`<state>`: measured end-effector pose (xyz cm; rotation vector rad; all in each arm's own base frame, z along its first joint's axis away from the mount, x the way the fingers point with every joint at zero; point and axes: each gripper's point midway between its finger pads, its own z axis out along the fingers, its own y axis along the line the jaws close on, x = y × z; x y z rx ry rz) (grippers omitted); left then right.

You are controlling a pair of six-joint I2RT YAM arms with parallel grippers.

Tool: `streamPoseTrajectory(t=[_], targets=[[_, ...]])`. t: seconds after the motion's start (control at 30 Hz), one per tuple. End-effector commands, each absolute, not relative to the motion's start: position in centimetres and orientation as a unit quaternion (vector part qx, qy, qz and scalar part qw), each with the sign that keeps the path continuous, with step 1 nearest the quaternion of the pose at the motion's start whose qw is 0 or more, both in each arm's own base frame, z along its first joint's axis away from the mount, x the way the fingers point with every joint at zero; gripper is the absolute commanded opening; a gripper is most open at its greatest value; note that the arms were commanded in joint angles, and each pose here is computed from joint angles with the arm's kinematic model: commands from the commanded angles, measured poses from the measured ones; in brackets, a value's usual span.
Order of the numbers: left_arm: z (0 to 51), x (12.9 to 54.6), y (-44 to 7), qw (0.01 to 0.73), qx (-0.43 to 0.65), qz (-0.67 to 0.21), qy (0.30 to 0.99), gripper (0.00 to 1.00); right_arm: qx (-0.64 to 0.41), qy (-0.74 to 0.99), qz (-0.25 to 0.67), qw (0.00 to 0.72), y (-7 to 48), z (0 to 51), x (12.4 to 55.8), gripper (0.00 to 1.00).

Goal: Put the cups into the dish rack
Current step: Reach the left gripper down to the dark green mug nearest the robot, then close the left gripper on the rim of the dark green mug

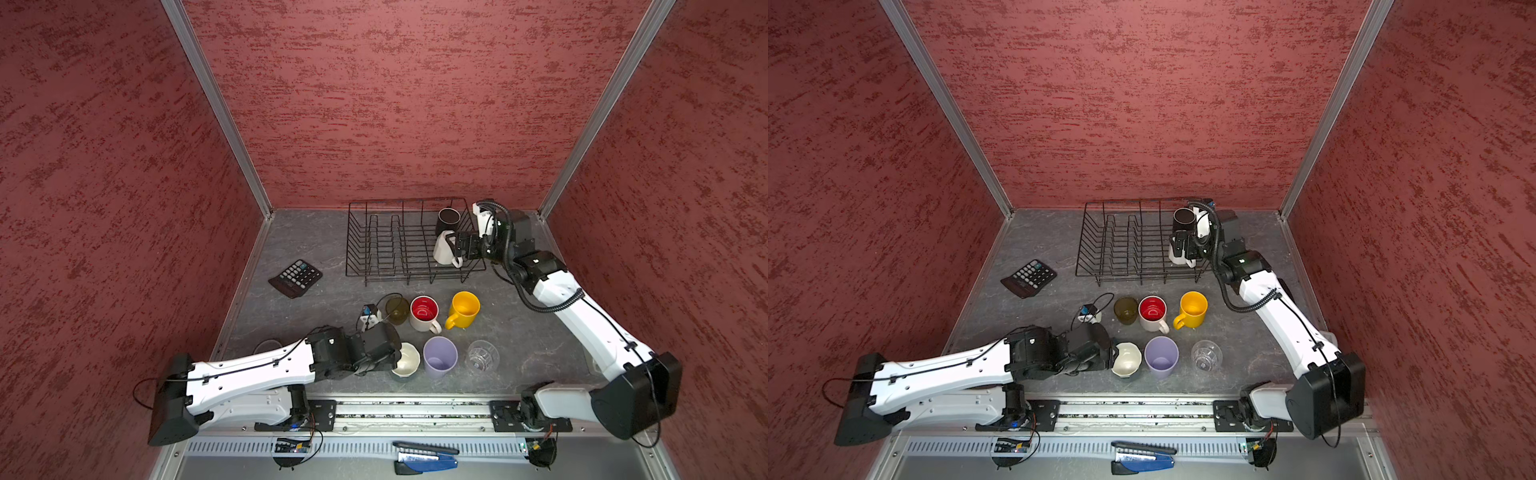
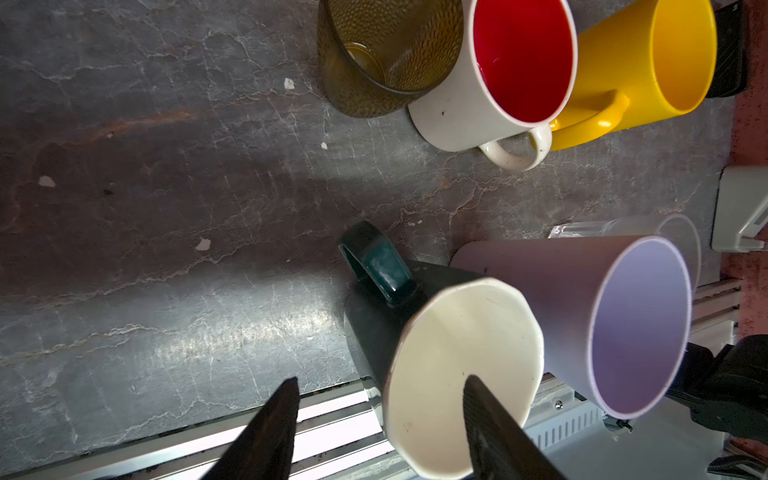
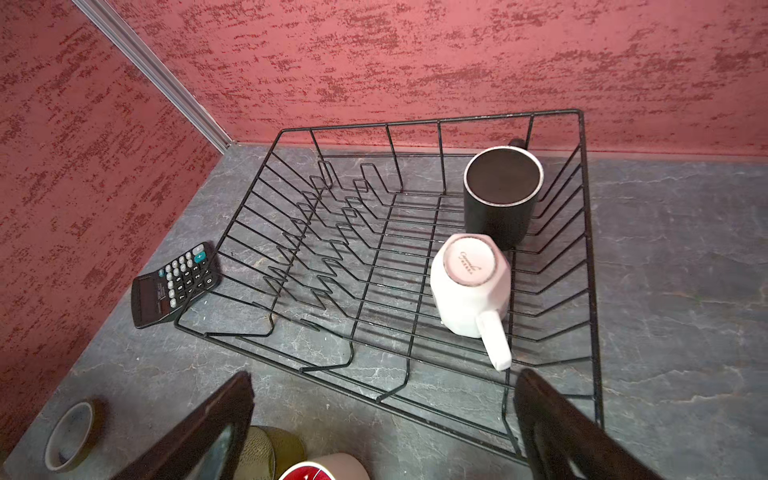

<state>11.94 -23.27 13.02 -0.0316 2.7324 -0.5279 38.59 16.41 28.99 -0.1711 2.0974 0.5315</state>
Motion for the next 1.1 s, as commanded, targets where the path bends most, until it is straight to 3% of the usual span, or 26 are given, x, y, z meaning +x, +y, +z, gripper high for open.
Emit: streamPoseTrajectory(t=[0.0, 1.07], targets=[[13.8, 12.2, -23.9, 0.191, -0.023, -0.195, 0.962, 0.64, -0.067, 0.852, 0.201, 0.479, 15.4, 29.5, 38.2, 0.99], [9.3, 12.5, -25.2, 0.138, -0.007, -0.148, 0.979, 0.49, -0.071, 0.86, 0.196, 0.466, 15.3, 28.0, 37.7, 0.99]])
